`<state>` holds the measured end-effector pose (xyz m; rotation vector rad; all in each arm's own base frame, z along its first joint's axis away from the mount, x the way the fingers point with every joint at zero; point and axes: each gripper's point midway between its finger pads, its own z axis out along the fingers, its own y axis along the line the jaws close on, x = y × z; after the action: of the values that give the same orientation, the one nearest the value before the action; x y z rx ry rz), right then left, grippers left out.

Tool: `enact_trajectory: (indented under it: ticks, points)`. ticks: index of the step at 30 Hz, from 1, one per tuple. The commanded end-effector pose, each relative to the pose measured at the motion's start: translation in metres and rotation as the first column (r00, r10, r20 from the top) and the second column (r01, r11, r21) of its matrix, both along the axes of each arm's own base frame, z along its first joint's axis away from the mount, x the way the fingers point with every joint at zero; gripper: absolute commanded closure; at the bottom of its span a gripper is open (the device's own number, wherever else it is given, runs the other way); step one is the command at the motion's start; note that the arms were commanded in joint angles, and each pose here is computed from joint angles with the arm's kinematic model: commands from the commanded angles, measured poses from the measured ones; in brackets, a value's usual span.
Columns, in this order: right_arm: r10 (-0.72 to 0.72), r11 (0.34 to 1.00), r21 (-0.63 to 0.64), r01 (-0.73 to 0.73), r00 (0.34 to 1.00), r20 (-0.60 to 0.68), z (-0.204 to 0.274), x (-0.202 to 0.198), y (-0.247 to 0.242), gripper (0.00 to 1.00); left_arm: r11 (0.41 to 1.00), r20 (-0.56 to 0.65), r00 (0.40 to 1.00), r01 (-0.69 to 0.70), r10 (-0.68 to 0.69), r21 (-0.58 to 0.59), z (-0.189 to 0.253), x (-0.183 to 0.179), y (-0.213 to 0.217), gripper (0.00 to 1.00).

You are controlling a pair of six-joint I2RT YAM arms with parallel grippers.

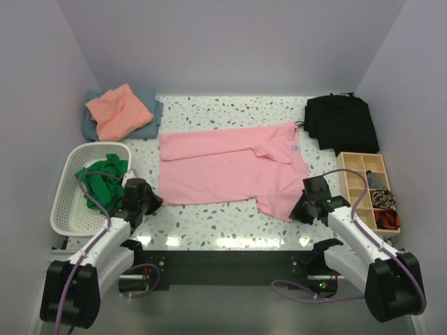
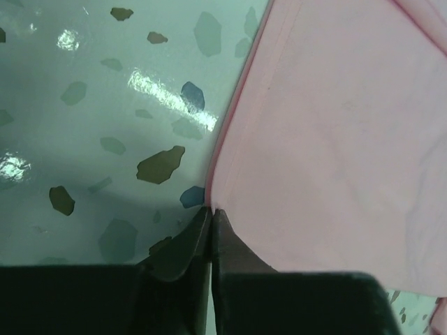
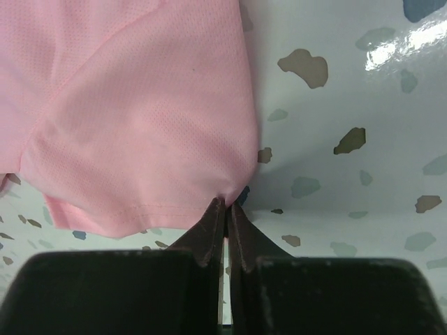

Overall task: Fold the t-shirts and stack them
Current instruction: Grap the side of the flattened tshirt closest away from the robot with both arms, then fold the other side of the tshirt into a rectangle

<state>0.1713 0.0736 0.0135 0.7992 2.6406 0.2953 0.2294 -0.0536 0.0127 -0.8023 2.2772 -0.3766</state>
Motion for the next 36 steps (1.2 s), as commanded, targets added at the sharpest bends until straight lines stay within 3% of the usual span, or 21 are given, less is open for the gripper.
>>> enact_trajectory:
  ticks: [1, 14, 26, 36]
  points:
    - [0.009, 1.0, 0.001, -0.009, 0.998, 0.068, 0.01, 0.013, 0.002, 1.0, 1.0, -0.094, 0.996, 0.012, -0.01, 0.019, -0.019, -0.022, 0.003, 1.0]
    - [0.054, 0.997, -0.074, -0.035, 0.959, 0.277, 0.097, 0.046, -0.008, 1.0, 0.998, -0.01, 0.999, 0.05, -0.05, 0.025, 0.036, 0.007, -0.003, 1.0]
    - [0.123, 0.985, -0.161, -0.07, 0.928, 0.352, 0.14, 0.101, -0.005, 1.0, 0.994, 0.022, 0.997, 0.074, -0.076, 0.078, 0.061, 0.051, -0.003, 1.0]
    - [0.166, 0.973, -0.209, -0.098, 0.926, 0.339, 0.144, 0.163, 0.005, 1.0, 0.992, -0.011, 0.997, 0.078, -0.077, 0.096, 0.058, 0.1, -0.003, 1.0]
